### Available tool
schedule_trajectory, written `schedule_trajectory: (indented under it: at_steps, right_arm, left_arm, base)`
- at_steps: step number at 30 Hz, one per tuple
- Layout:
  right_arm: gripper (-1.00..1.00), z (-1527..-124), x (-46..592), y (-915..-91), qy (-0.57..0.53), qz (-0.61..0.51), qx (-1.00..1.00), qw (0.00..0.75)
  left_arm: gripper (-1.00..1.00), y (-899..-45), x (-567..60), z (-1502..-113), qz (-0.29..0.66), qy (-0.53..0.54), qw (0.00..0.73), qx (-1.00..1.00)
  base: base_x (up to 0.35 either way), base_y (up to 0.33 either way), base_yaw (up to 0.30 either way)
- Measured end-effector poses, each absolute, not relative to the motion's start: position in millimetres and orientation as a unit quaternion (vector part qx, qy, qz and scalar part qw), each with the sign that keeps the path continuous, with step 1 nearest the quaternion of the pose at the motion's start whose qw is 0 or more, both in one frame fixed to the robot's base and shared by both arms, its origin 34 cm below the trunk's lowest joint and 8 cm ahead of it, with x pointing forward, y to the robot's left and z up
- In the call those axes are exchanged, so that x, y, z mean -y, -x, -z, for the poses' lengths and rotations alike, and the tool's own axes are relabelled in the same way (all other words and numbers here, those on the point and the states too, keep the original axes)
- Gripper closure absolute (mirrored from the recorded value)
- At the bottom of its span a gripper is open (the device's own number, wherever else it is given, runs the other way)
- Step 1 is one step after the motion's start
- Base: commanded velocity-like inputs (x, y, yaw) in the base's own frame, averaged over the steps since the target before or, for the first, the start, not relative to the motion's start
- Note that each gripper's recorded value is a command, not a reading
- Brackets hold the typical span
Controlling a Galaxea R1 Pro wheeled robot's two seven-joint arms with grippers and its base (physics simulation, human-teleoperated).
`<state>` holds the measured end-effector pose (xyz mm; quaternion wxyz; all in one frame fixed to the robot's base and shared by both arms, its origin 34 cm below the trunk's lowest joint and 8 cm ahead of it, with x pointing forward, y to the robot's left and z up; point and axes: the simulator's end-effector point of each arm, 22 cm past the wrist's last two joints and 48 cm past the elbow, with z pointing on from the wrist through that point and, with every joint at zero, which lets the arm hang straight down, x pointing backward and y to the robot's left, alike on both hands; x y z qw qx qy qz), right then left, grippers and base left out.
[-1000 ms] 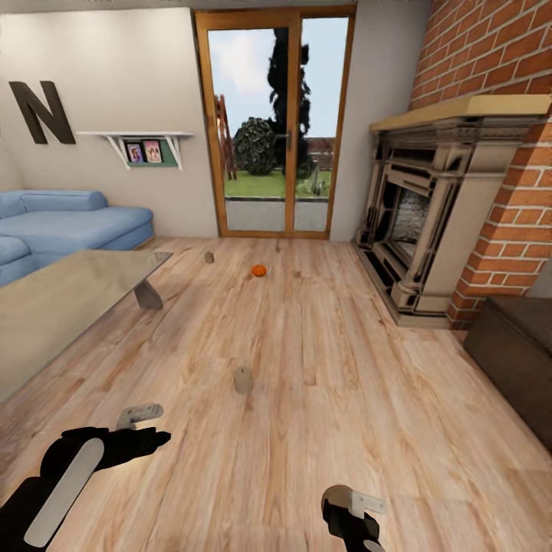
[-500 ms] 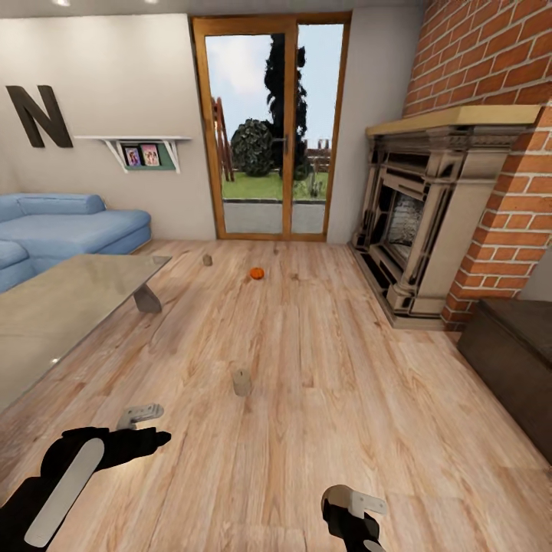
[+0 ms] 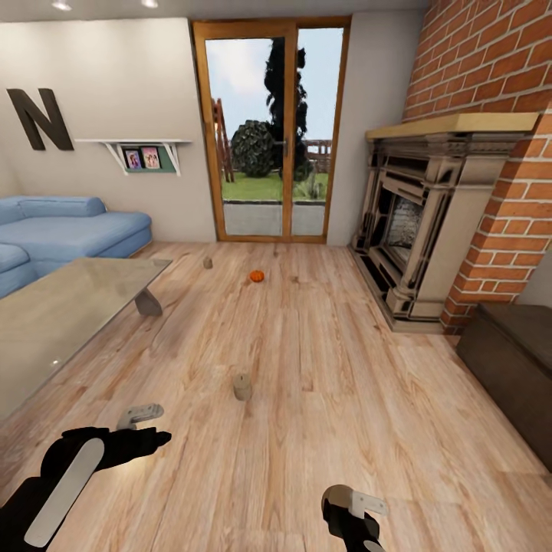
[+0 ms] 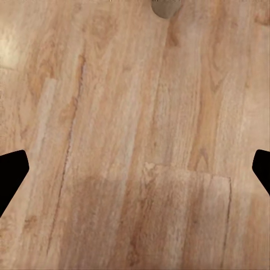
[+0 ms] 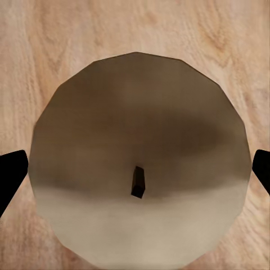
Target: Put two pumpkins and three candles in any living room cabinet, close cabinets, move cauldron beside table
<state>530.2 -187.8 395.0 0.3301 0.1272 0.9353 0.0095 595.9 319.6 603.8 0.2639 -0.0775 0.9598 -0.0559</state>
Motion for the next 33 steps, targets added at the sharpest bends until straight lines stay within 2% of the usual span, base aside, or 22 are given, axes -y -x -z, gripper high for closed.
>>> schedule_trajectory:
  at_steps: [23,33]
  right_arm:
    - [1.00,-441,188,-537,-0.126,-0.009,-0.936,0.329]
    - [1.00,-460,188,-539,-0.127,-0.009,-0.936,0.329]
  left_arm:
    - [-1.00,-603,-319,-650,0.059,0.077,0.264,-0.960]
    - [-1.00,-601,-352,-657,0.043,0.118,0.250,-0.960]
  base:
    - [0.000,0.000,0.000]
    - [0.000,0.000,0.000]
